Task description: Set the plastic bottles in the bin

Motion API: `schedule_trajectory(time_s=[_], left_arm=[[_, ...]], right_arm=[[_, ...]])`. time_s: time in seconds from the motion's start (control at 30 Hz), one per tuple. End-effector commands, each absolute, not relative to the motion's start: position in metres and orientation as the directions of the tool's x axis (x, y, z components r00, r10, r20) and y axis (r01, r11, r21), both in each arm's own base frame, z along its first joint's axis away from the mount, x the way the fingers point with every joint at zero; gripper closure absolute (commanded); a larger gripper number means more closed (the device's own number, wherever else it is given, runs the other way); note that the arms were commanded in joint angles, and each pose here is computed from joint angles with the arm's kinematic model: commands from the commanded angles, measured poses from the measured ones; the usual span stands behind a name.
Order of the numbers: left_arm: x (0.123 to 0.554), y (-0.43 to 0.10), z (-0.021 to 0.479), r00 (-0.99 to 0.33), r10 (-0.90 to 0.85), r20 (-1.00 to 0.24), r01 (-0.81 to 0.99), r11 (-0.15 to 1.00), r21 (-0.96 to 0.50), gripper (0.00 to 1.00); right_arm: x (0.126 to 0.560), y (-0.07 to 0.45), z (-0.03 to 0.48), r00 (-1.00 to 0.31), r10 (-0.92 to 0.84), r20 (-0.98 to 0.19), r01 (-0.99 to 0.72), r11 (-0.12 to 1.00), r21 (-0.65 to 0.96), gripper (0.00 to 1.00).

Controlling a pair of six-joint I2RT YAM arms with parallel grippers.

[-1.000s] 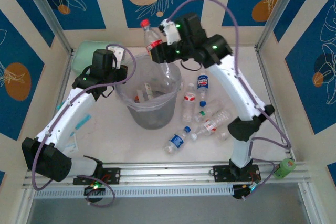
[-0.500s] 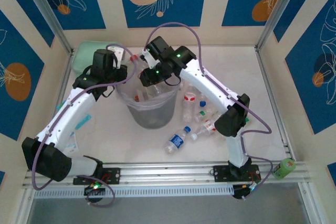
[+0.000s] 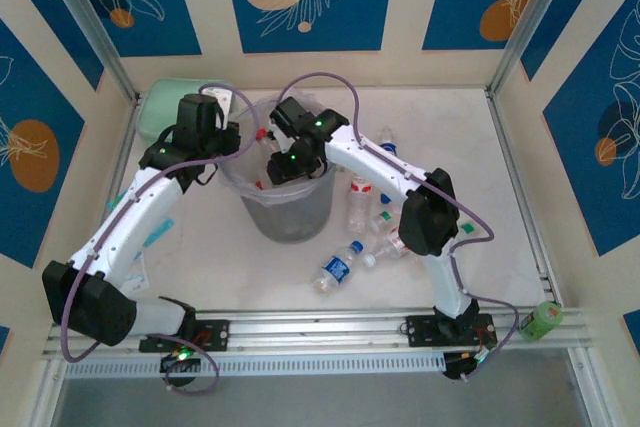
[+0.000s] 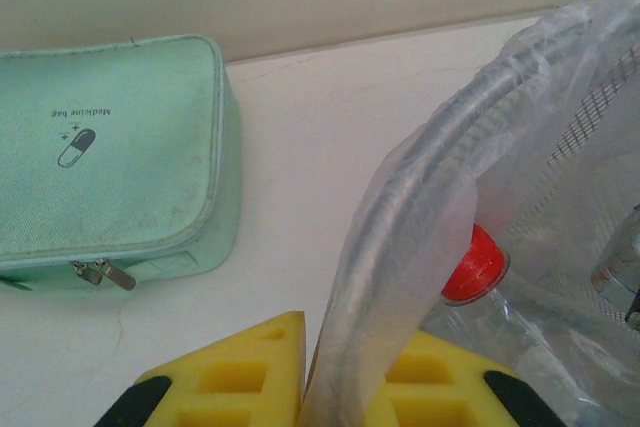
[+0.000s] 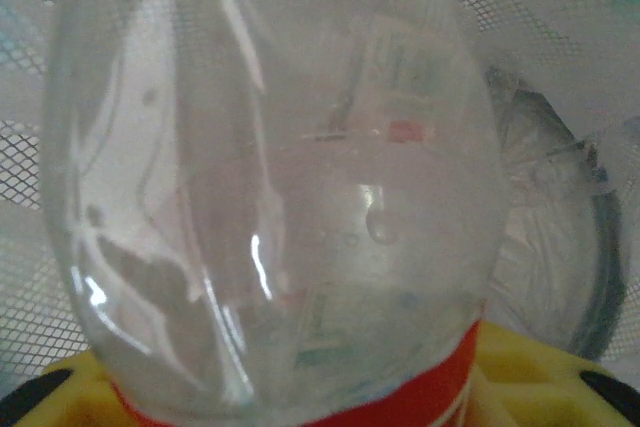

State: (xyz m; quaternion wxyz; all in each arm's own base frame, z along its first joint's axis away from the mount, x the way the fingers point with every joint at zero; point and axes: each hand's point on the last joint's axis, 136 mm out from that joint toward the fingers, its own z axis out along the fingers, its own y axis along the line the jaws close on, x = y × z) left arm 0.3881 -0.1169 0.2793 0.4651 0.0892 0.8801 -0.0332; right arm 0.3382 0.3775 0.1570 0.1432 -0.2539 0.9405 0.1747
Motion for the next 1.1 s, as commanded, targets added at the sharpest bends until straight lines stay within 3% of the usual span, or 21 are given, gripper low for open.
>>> schedule_trajectory(time_s=[0.0, 0.2, 0.6, 1.07], left_arm=[[0.375, -0.125, 0.243, -0.629, 0.2, -0.752, 0.253, 0.966, 0.045, 1.0], [0.375, -0.127, 0.243, -0.628, 0.202, -0.752, 0.256, 0.966, 0.046, 1.0], [0.376, -0.126, 0.239, -0.633, 0.205, -0.746, 0.251, 0.966, 0.053, 1.0], [0.378, -0.125, 0.235, -0.639, 0.214, -0.739, 0.25, 0.966, 0.063, 1.0]], right_arm=[[0.331, 0.359, 0.08, -0.9, -0.397, -0.182, -0.429, 0.88, 0.205, 0.46], [0.329, 0.355, 0.092, -0.893, -0.4, -0.206, -0.438, 0.878, 0.193, 0.25], [0.327, 0.352, 0.221, -0.797, -0.416, -0.438, -0.538, 0.818, 0.203, 0.01], [0.307, 0.314, 0.35, -0.672, -0.307, -0.673, -0.589, 0.772, 0.237, 0.01]])
